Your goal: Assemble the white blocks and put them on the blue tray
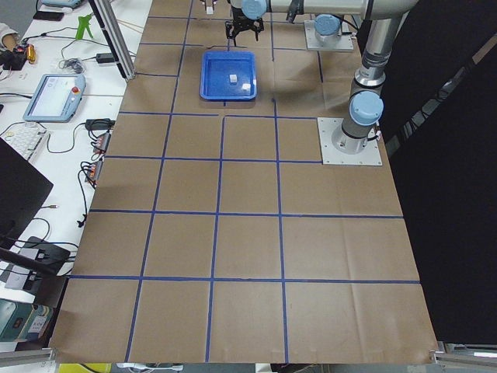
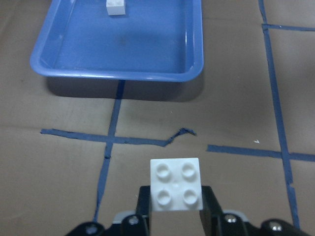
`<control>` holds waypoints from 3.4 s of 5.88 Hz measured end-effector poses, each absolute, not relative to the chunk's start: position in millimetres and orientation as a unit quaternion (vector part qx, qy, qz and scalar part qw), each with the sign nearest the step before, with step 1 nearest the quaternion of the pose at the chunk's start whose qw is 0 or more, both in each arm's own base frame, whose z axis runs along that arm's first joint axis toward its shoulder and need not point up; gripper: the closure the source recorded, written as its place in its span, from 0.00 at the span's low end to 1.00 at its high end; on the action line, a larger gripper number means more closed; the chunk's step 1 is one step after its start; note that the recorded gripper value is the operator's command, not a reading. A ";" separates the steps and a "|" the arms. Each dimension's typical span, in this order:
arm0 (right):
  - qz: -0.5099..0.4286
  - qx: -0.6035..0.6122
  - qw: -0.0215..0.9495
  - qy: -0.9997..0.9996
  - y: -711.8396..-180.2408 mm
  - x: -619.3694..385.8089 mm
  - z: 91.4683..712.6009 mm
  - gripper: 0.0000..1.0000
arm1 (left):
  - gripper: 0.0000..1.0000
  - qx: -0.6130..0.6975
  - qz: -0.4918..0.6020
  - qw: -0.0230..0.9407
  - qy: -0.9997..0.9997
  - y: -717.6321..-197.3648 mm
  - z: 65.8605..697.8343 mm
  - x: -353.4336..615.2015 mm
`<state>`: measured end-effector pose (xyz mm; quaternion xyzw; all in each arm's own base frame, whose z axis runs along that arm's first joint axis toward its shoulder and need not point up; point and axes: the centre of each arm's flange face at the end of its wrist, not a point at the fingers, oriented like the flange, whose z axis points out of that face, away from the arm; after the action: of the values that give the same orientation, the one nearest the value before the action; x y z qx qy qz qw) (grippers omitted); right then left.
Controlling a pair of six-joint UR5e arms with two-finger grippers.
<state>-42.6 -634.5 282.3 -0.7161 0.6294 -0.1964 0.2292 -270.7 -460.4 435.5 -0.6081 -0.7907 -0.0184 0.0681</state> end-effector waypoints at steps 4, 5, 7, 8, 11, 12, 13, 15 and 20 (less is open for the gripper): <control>-0.183 -0.717 0.197 0.642 -582.7 123.1 257.6 0.63 | 0.01 -0.432 -0.014 0.017 -0.902 -447.7 496.9 -177.0; -0.191 -0.700 0.181 0.664 -572.5 168.9 246.7 0.63 | 0.01 -0.380 -0.010 0.005 -0.925 -445.4 507.6 -157.6; -0.202 -0.681 0.171 0.683 -550.5 224.5 208.7 0.63 | 0.01 -0.256 0.022 -0.008 -0.966 -445.7 527.9 -132.8; -0.199 -0.681 0.175 0.683 -538.2 233.9 189.6 0.63 | 0.01 -0.179 0.044 -0.010 -0.983 -451.2 533.8 -121.5; -0.203 -0.685 0.172 0.678 -520.2 237.5 169.3 0.63 | 0.01 -0.018 0.055 -0.001 -0.998 -444.1 541.7 -114.5; -0.206 -0.687 0.170 0.676 -520.4 240.0 165.4 0.63 | 0.01 0.019 0.055 0.002 -0.998 -439.5 541.6 -115.5; -0.209 -0.688 0.168 0.674 -520.7 242.9 162.0 0.63 | 0.01 0.031 0.053 0.004 -0.998 -437.3 540.4 -116.5; -0.211 -0.687 0.167 0.675 -520.9 245.0 160.7 0.63 | 0.01 0.031 0.048 0.006 -0.998 -439.3 535.3 -119.2; -0.209 -0.690 0.170 0.672 -515.1 254.9 161.5 0.63 | 0.01 0.022 0.041 0.006 -0.999 -440.8 530.7 -123.4</control>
<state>254.9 -515.1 161.5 -0.6897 0.6722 -0.2087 0.1700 -123.4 -440.8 530.7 0.0218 -0.9989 0.0414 0.0058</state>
